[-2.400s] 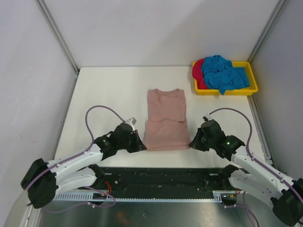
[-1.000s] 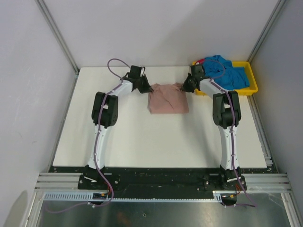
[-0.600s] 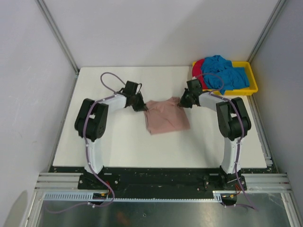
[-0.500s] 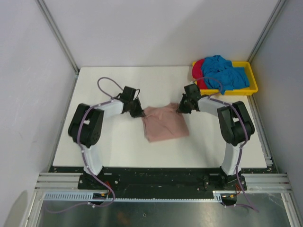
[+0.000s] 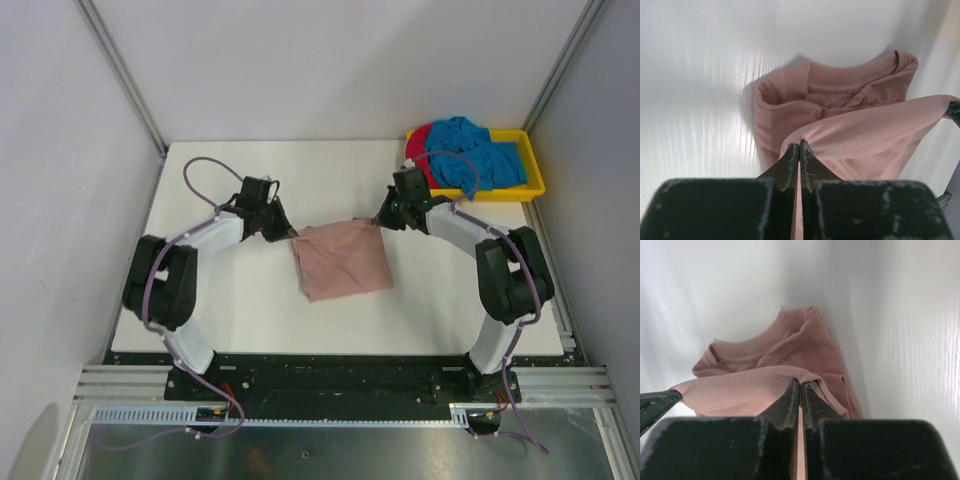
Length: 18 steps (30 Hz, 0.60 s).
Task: Fold and stack the t-shirts
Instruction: Fold the long partially folded tshirt into a neat square
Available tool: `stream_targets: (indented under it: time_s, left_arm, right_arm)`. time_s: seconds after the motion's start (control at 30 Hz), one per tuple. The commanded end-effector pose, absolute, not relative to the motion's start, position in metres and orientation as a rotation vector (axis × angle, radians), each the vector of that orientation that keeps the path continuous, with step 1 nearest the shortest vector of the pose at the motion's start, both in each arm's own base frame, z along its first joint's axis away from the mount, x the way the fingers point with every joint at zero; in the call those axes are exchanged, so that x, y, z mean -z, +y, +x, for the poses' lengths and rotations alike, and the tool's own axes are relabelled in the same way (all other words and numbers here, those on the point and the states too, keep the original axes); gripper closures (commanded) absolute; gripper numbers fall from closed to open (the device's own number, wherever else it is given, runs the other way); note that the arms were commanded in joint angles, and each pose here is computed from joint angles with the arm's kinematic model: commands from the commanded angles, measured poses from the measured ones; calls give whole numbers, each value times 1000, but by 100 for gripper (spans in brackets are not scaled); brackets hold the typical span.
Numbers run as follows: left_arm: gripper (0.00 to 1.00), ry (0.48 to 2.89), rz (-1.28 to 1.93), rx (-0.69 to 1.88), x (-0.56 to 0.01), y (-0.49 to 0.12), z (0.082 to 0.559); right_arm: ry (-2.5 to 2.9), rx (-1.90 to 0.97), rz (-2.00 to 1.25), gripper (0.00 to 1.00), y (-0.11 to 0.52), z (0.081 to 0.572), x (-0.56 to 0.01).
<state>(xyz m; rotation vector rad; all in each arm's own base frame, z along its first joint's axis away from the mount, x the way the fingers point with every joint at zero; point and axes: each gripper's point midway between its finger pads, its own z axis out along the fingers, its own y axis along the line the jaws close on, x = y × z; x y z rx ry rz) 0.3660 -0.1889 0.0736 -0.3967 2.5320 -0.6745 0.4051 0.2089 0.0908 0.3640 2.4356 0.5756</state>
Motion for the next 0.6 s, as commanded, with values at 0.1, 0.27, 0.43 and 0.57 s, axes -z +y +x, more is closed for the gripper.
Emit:
stream_targets:
  time_s: [0.1, 0.27, 0.43, 0.57]
  left_arm:
    - [66, 2472, -297, 667, -71, -186, 440]
    - [29, 2363, -247, 704, -114, -182, 459]
    - [34, 2382, -277, 734, -119, -181, 416]
    - [49, 2457, -246, 751, -101, -195, 358]
  right_arm:
    - [2314, -640, 413, 56, 198, 482, -93]
    - [2279, -592, 344, 35, 182, 494, -127]
    - [2297, -541, 195, 38, 190, 475, -140]
    - [2324, -492, 32, 39, 209, 464, -127]
